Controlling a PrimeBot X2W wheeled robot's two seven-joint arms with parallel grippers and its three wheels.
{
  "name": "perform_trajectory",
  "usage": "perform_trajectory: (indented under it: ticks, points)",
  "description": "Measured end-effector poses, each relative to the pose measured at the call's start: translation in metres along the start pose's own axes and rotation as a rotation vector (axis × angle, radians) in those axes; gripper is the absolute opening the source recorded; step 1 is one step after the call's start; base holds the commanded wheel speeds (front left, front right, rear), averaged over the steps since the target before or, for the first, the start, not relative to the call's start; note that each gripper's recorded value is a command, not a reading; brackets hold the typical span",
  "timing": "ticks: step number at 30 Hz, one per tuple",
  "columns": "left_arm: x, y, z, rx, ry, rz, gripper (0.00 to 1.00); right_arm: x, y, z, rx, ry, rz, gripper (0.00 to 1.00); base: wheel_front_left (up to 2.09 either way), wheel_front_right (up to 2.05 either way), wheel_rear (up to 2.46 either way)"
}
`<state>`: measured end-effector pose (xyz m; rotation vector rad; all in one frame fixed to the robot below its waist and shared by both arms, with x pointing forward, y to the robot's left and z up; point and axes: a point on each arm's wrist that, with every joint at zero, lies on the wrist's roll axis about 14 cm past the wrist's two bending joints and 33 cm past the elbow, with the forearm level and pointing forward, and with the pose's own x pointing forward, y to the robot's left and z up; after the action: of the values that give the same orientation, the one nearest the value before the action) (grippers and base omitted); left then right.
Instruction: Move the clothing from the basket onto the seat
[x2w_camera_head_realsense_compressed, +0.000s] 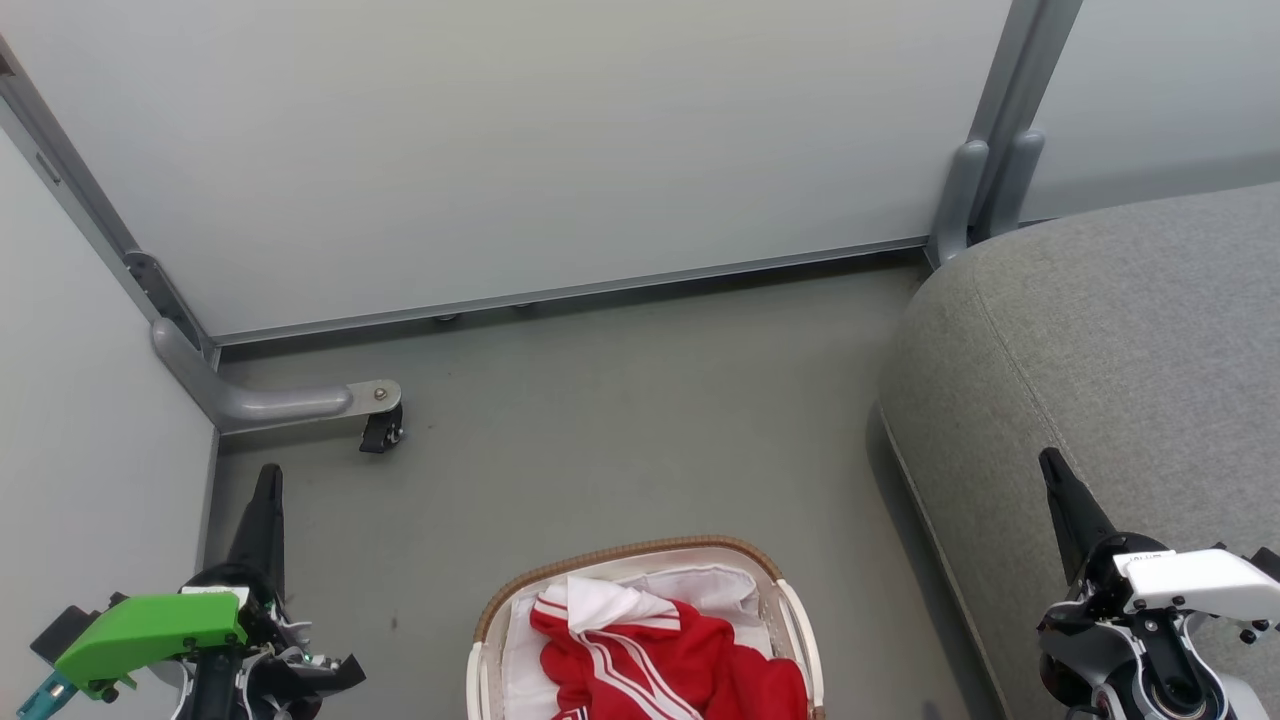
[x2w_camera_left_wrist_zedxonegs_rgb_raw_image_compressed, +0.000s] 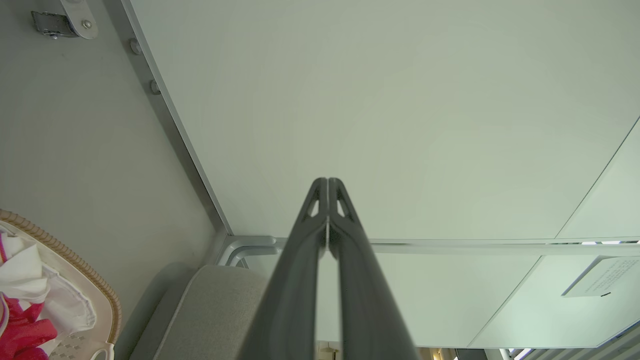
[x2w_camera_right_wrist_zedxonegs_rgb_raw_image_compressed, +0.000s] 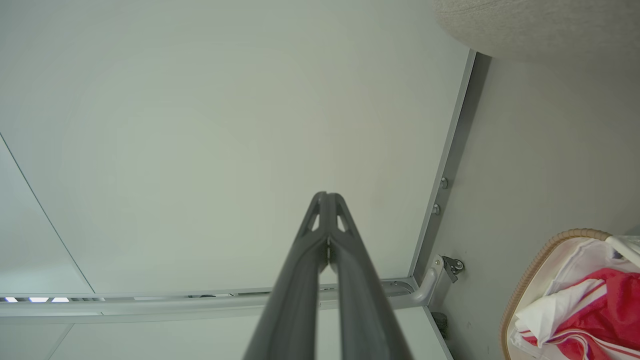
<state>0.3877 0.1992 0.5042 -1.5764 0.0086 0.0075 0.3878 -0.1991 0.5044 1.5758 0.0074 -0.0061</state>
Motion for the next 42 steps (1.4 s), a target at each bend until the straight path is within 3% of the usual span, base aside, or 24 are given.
perform_trajectory:
  ticks: [42]
  points:
    - [0.0000, 0.0000, 0.0000, 0.000, 0.000, 0.000, 0.00, 0.0000, 0.0000, 0.0000, 0.000, 0.000, 0.000, 0.00, 0.00, 0.00, 0.00]
